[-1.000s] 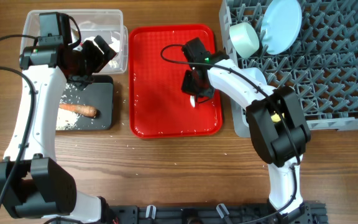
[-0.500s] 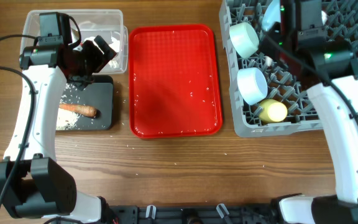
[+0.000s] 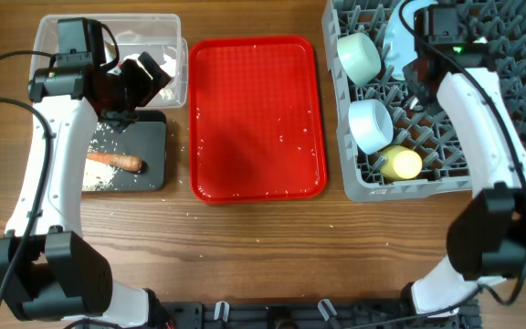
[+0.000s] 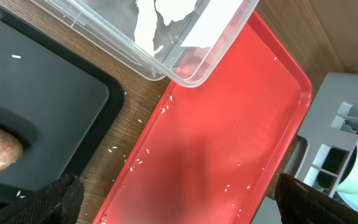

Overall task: Sort waste into correct bins and load items into the dishwasher rack
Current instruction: 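Carry the white spoon with the right gripper and drop it in the rack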

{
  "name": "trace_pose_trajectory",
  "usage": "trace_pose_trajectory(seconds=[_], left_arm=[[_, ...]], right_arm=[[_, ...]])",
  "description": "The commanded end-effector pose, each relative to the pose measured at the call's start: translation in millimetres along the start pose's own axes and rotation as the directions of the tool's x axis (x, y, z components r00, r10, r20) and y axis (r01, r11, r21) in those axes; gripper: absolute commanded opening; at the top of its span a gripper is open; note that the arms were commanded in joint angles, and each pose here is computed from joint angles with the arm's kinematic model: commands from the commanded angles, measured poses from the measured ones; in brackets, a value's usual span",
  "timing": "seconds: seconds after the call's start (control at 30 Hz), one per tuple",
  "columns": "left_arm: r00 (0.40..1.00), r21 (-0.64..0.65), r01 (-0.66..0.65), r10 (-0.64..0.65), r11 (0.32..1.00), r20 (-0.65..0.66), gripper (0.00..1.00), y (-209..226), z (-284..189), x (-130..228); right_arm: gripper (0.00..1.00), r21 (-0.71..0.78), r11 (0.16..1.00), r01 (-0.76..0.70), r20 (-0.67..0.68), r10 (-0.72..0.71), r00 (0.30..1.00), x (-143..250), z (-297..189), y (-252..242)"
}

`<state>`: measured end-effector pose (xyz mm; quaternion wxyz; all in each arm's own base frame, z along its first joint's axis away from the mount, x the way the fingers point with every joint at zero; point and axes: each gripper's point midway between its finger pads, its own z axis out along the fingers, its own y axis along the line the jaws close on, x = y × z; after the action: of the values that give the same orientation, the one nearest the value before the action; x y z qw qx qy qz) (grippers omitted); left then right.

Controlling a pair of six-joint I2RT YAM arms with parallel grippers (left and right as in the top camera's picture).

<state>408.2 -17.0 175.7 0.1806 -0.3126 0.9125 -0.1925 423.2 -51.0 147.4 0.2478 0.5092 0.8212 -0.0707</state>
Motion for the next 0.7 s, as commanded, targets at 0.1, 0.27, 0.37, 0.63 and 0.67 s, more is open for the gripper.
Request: trace_pose_trajectory(seconds=[0.1,0.27,0.37,0.63,0.67], left_arm=[[1.0,0.004,-0.005,0.005,1.0,0.012,1.0,-1.0,-3.2,-2.4],[1.0,0.004,-0.005,0.005,1.0,0.012,1.0,-1.0,-3.2,-2.4],[1.0,0.004,-0.005,0.005,1.0,0.012,1.0,-1.0,-3.2,-2.4],[1.0,0.004,-0.005,0.005,1.0,0.012,1.0,-1.0,-3.2,-2.4],[1.0,0.004,-0.005,0.005,1.0,0.012,1.0,-1.0,-3.2,-2.4]], right_arm=[[0.25,0.001,1.0,-0.021,-0.124,0.021,0.992,27.9,21.4,6.4],[0.61,-0.022,1.0,0.022,-0.151,-0.025,0.988,32.1,18.9,8.8],[0.62,-0.089,0.988,0.122,-0.182,-0.137,0.974,33.1,-1.0,12.0],[0.73,-0.418,0.686,0.596,0.086,-0.623,0.777,12.9,-153.7,-11.6],[0.76,-0.444,0.603,0.663,0.176,-0.667,0.724,10.8,-180.6,-20.5]])
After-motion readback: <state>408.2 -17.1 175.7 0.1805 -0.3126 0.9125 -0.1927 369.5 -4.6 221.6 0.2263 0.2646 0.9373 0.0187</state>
